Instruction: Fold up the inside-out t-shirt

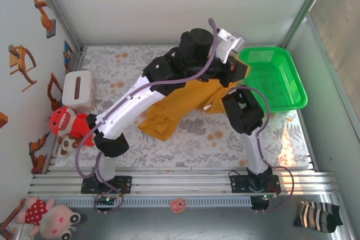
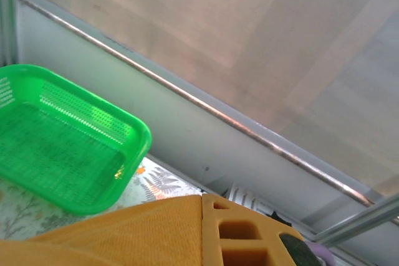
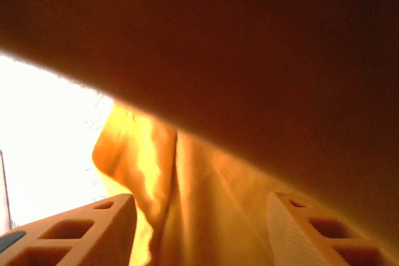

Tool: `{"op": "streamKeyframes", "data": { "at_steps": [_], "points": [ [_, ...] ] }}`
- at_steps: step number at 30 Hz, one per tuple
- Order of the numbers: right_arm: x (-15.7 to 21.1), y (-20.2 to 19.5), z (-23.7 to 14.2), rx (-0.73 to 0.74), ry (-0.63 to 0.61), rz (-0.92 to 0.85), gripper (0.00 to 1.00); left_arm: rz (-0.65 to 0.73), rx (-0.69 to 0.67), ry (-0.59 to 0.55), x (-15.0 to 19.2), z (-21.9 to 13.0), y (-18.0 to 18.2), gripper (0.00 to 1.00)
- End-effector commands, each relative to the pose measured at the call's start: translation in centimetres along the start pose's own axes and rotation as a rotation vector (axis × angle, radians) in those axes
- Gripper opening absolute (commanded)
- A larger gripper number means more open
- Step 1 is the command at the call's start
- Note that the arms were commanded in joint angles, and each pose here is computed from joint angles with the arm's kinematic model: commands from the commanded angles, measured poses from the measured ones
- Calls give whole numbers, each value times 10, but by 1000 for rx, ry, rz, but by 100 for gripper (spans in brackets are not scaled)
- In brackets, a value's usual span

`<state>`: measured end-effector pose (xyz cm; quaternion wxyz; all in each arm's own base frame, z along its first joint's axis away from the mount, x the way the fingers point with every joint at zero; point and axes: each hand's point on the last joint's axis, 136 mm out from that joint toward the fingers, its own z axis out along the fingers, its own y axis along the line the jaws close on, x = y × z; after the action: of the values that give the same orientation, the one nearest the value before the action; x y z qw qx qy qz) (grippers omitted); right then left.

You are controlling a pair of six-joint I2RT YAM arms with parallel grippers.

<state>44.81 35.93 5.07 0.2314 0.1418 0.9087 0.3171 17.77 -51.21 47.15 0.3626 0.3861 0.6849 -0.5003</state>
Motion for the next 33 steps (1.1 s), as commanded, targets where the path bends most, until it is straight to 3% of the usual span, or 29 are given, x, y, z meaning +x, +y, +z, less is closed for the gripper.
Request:
{"op": "streamKeyframes", "data": {
  "at_steps": [1, 3, 4, 6, 13, 21, 25, 30, 31, 33],
  "points": [
    [2, -6, 5, 35, 9, 0, 61, 24, 106, -26, -12, -20, -37, 0],
    [5, -20, 3, 101, 13, 9, 67, 22, 86, -20, -8, -19, -31, 0],
    [6, -28, 2, 135, 14, 15, 86, 19, 83, -19, -6, -19, -30, 0],
    [10, -44, -1, 209, 18, 29, 95, 12, 75, -15, -1, -18, -25, 0],
    [21, -74, 2, 382, 78, 65, 97, 15, 71, -34, -6, -23, -25, 0],
    [36, -119, -13, 688, 119, 145, 94, 8, 52, -57, -12, -27, -17, 0],
    [43, -125, -9, 695, 142, 148, 73, -11, 37, -62, -9, -27, -8, 0],
    [41, -115, 1, 592, 139, 138, 6, -37, 18, -80, -7, -30, 3, 0],
    [39, -111, 3, 570, 139, 132, 0, -43, 14, -86, -7, -31, 6, 0],
    [34, -102, 9, 494, 132, 121, 0, -52, 8, -88, -6, -32, 11, 0]
  ]
}}
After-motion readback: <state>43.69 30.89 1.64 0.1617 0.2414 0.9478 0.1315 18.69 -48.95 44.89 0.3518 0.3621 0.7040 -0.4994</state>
